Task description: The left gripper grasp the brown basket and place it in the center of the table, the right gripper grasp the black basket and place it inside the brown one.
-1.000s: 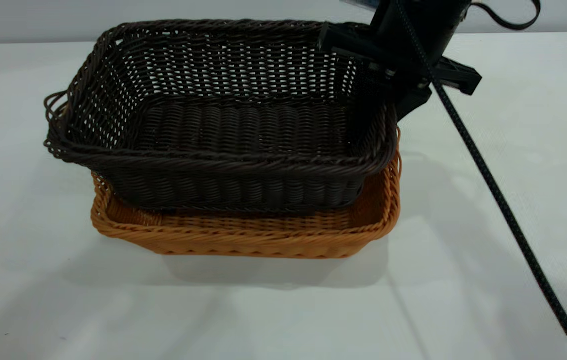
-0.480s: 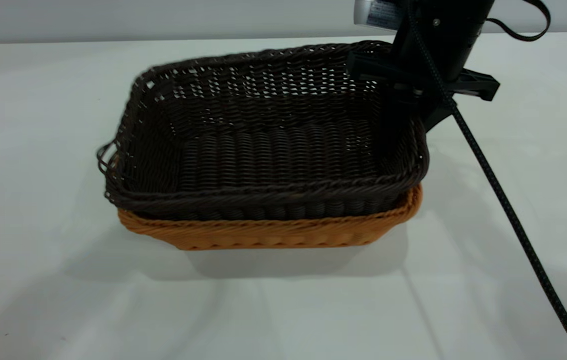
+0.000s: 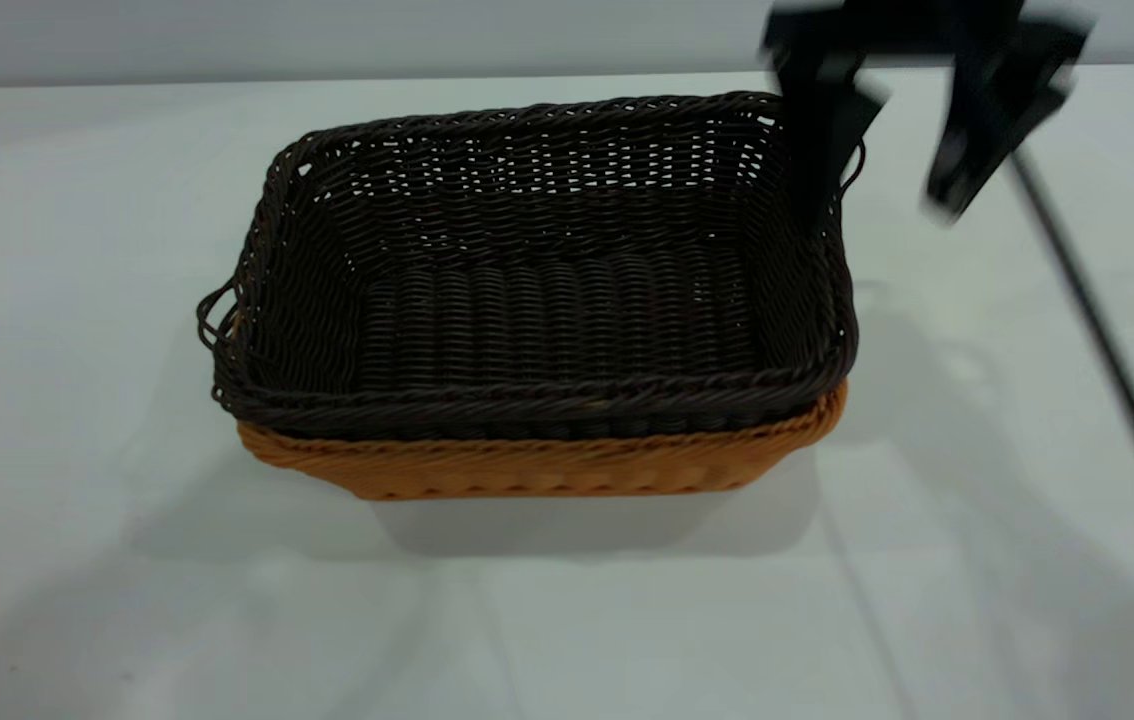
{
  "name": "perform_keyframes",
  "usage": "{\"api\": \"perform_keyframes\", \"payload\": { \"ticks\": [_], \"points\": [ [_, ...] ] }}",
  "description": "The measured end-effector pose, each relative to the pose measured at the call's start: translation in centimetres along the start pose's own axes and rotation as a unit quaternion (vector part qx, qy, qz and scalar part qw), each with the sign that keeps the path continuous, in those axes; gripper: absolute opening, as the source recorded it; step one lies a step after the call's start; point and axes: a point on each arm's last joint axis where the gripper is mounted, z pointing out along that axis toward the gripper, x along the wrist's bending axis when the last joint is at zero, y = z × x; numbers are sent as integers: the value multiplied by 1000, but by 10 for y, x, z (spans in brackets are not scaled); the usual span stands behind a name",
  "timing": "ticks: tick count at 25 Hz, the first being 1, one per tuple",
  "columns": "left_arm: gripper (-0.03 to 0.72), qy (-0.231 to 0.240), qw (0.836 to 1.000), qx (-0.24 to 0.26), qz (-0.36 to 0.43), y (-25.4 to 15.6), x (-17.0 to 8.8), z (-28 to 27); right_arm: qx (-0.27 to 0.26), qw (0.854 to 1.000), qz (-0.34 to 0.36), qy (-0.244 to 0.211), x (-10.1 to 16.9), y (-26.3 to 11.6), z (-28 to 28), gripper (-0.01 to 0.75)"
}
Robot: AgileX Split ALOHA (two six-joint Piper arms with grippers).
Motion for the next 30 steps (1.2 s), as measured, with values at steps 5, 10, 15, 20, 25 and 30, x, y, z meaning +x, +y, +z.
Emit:
{"api": "perform_keyframes", "payload": {
  "ticks": [5, 10, 15, 20, 25, 30],
  "points": [
    [509, 6, 998, -7, -63, 8, 1, -55, -87, 995, -25, -43, 13, -35, -93, 587],
    [509, -20, 983, 51, -178, 0, -12, -116, -221, 974, -30, -41, 35, -100, -188, 554],
    [509, -24, 929, 185, -320, -23, -31, -161, -291, 955, -39, -36, 43, -181, -220, 552],
    [509, -5, 894, 223, -388, -38, -48, -165, -317, 946, -50, -45, 36, -264, -187, 552],
    [509, -53, 867, 266, -418, -60, -88, -151, -373, 925, -52, -54, 23, -323, -136, 552],
    [509, -118, 831, 309, -448, -83, -139, -139, -388, 918, -40, -65, 10, -355, -89, 552]
  ]
}}
